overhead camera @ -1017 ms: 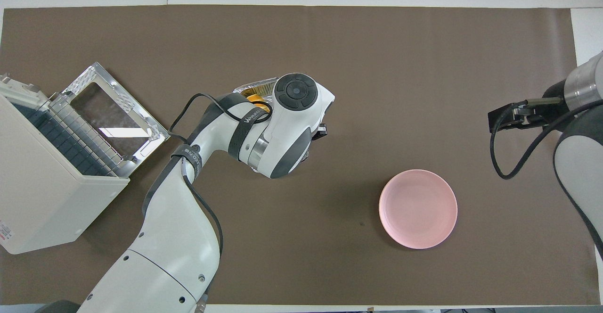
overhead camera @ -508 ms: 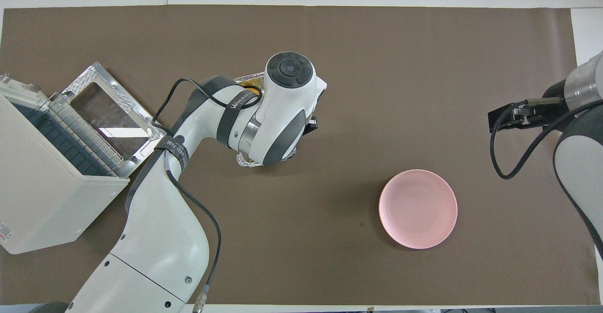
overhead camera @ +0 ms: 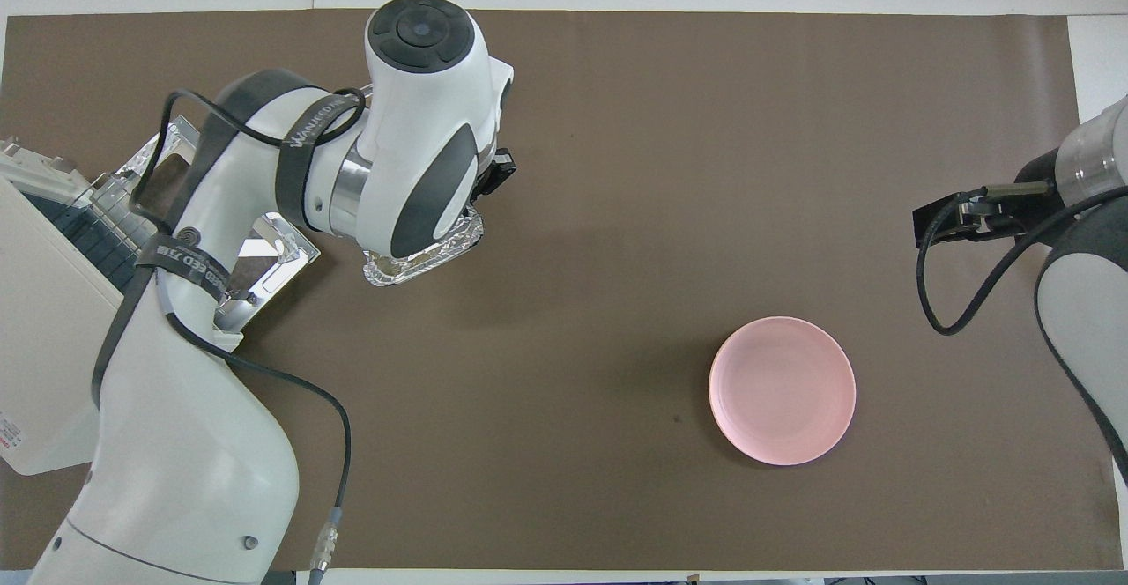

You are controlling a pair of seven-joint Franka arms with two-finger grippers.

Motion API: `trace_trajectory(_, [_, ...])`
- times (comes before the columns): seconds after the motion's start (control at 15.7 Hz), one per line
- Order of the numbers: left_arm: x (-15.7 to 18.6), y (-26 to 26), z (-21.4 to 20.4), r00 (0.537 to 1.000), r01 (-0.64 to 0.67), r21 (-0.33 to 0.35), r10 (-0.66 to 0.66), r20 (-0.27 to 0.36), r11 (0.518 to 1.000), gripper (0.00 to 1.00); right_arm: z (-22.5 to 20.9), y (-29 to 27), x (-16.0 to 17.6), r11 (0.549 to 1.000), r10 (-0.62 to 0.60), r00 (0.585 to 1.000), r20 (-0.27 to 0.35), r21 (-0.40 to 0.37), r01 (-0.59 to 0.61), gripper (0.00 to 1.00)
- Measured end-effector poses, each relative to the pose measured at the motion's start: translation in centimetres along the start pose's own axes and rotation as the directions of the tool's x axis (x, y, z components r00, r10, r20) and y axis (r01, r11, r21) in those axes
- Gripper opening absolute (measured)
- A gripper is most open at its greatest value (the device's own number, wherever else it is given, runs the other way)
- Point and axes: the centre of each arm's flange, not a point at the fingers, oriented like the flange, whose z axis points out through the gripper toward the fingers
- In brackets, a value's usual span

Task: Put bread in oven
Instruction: 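Lift the foil tray with the left gripper toward the oven opening, then slide the foil tray into the oven with the left gripper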

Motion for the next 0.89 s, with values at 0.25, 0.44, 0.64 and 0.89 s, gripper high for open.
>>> trace_trajectory(0.25, [4.0,-4.6,-0.6,0.995,0.102,0.027,-0.102,-0.009,0.994,0.02,0.0,0.0,0.0,1.000,0.000,1.000,0.000,0.000,0.000,1.00])
trace_trajectory(0.44, [7.3,-8.6,0.4,0.979,0.205,0.059,-0.206,0.008,0.977,0.02,0.0,0.0,0.0,1.000,0.000,1.000,0.000,0.000,0.000,1.00])
trace_trajectory(0.64, [11.1,-13.7,1.7,0.947,0.318,0.077,-0.321,0.028,0.945,0.02,0.0,0.0,0.0,1.000,0.000,1.000,0.000,0.000,0.000,1.00])
trace_trajectory(0.89, [13.4,-17.5,3.0,0.885,0.459,0.098,-0.464,0.036,0.883,0.02,0.0,0.0,0.0,1.000,0.000,1.000,0.000,0.000,0.000,1.00])
